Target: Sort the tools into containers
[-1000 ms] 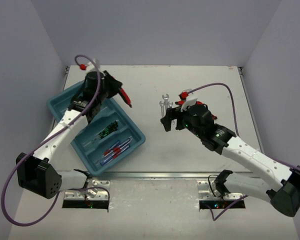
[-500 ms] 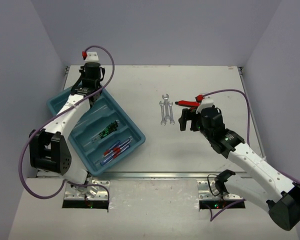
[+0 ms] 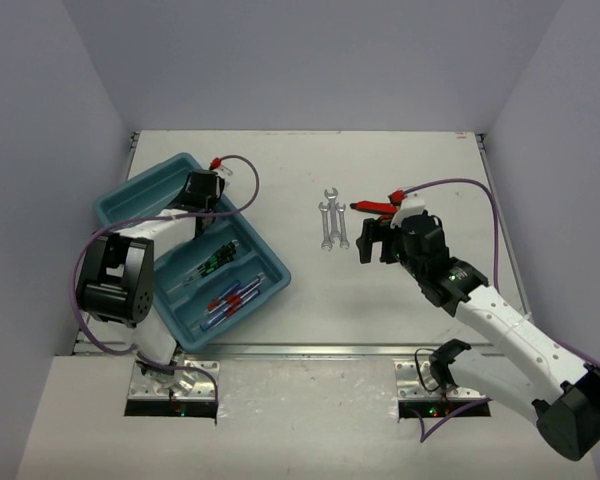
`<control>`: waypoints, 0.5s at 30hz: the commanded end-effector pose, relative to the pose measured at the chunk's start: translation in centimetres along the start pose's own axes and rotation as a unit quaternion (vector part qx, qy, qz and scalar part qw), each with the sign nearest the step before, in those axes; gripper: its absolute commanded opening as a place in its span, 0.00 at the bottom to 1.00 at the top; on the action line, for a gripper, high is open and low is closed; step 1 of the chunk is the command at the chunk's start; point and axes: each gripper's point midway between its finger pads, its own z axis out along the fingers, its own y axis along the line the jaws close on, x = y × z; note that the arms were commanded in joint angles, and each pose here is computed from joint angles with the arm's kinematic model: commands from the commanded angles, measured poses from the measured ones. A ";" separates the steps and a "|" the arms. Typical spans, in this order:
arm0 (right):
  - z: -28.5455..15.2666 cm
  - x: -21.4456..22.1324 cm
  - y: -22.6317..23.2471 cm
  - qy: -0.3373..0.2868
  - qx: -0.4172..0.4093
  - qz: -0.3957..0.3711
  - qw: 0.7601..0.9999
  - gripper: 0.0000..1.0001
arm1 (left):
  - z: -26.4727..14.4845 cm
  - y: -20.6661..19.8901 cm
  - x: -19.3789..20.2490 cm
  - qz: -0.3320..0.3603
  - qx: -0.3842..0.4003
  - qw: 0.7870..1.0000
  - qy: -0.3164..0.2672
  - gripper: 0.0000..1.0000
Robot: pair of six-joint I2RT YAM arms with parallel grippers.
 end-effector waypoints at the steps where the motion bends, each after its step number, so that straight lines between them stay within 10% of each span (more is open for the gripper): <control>1: -0.3 -1.1 -0.2 -0.024 0.000 -0.001 1.000 0.99 | -0.2 0.7 -2.8 -0.006 -0.002 0.999 -0.048 0.03; 7: 0.1 -0.8 -0.2 -0.016 0.003 -0.005 1.000 0.99 | -1.5 0.9 -3.7 -0.010 0.023 0.998 -0.059 0.23; 8: 0.2 -0.7 -0.2 -0.013 0.003 -0.006 1.000 0.99 | -2.0 1.3 -4.1 -0.014 0.024 0.997 -0.066 0.38; 9: 0.3 -0.7 -0.2 -0.012 0.004 -0.007 1.000 0.99 | -2.4 1.7 -4.7 -0.022 0.026 0.997 -0.075 0.85; 10: 0.3 -0.6 -0.3 -0.010 0.006 -0.008 1.000 0.99 | -2.9 1.5 -5.1 -0.024 0.040 0.996 -0.081 1.00; 15: 0.7 -0.4 -0.8 -0.005 0.020 -0.018 1.000 0.99 | -5.4 3.4 -7.1 -0.060 0.043 0.991 -0.108 1.00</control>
